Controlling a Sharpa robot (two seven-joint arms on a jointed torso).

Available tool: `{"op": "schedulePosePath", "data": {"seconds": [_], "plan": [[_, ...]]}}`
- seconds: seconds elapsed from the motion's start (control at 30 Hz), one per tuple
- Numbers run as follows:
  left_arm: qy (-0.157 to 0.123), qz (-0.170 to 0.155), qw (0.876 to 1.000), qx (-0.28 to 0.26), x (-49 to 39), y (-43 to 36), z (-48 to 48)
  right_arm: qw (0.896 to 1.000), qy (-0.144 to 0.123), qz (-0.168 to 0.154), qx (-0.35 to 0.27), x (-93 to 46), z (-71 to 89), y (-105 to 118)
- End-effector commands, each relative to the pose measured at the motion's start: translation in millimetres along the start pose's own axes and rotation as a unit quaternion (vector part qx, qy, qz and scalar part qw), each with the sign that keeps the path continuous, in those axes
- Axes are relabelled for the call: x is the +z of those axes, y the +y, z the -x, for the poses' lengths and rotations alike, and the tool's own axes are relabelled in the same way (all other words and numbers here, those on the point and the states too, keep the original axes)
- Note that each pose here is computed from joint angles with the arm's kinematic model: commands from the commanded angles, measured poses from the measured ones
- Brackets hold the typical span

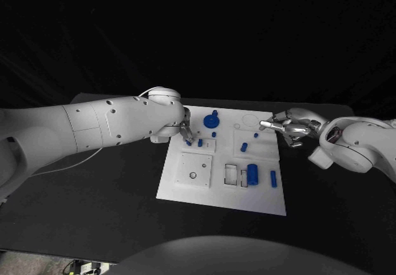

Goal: Assemble the parts on the task board

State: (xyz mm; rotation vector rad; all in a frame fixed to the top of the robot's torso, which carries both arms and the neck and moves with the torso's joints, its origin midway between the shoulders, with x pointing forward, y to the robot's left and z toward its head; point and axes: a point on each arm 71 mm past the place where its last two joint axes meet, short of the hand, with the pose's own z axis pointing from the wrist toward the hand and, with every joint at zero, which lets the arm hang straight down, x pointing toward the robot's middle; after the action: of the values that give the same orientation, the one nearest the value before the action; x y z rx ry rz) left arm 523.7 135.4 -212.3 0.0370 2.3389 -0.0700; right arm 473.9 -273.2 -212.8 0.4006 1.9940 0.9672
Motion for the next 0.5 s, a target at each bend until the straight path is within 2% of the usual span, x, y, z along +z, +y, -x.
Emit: {"op": "schedulePosePath", "data": {"seconds": [0.03, 0.5], "plan": [[-0.004, 0.042, 0.999, 0.002, 0.4, 5.5, 0.4, 1.000, 0.003, 0.005, 0.000, -0.1, -0.7, 0.4], [-0.007, 0.039, 0.999, 0.004, 1.5, 4.8, -0.4, 1.000, 0.003, 0.004, 0.000, 0.2, -0.6, -0.1]]}}
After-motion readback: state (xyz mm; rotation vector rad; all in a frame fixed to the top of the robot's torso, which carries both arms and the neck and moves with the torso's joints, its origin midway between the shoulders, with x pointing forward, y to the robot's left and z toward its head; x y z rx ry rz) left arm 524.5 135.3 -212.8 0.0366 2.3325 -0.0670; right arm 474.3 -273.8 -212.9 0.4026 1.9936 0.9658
